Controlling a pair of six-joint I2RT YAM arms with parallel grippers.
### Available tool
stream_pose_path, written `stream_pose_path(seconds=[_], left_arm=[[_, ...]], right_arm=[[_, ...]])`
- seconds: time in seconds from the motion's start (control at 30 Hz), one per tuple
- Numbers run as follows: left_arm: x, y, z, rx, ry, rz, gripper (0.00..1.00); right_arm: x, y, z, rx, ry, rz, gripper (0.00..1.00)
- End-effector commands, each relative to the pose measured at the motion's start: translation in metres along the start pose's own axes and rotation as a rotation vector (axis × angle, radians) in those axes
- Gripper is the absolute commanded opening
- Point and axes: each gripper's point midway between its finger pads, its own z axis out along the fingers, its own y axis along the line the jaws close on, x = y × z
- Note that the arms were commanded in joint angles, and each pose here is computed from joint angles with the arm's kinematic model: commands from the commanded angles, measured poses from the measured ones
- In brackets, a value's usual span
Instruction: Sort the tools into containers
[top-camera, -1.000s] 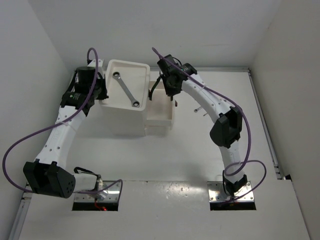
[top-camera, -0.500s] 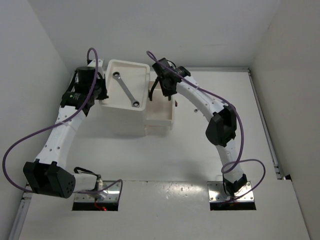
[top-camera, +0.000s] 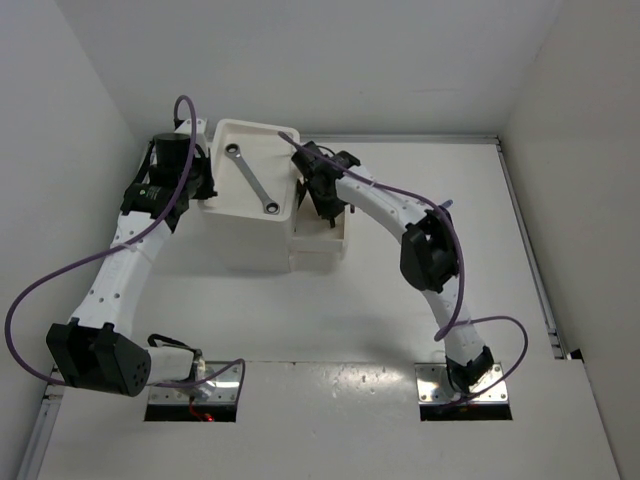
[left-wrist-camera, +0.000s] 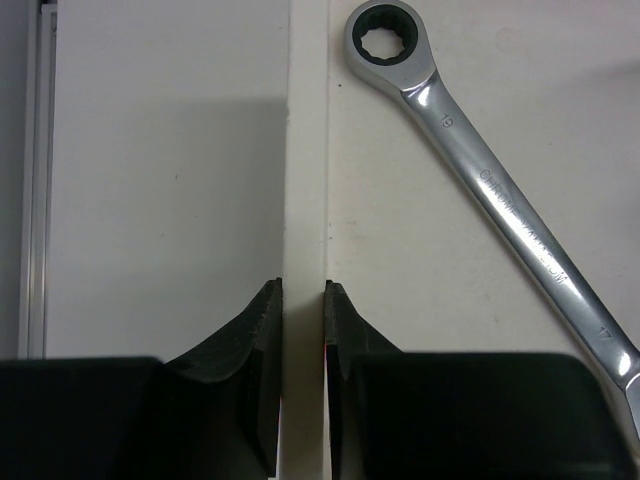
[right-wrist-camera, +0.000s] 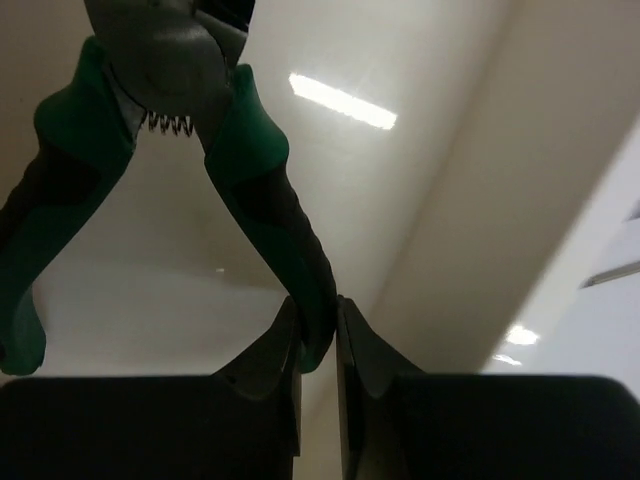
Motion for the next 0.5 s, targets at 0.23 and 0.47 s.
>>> stream_pose_path(seconds=[0.23,0.47], left_arm=[[-0.005,0.004,0.008,-0.034,-0.027,-0.042,0.0],[-0.005,0.004,0.008,-0.034,-0.027,-0.042,0.0]], right_arm=[[-0.027,0.028,-0.019,-0.177,-0.054,0.064,0.16],[-0.044,0.03,-0.044,-0.266,-0.098,0.099,0.59]])
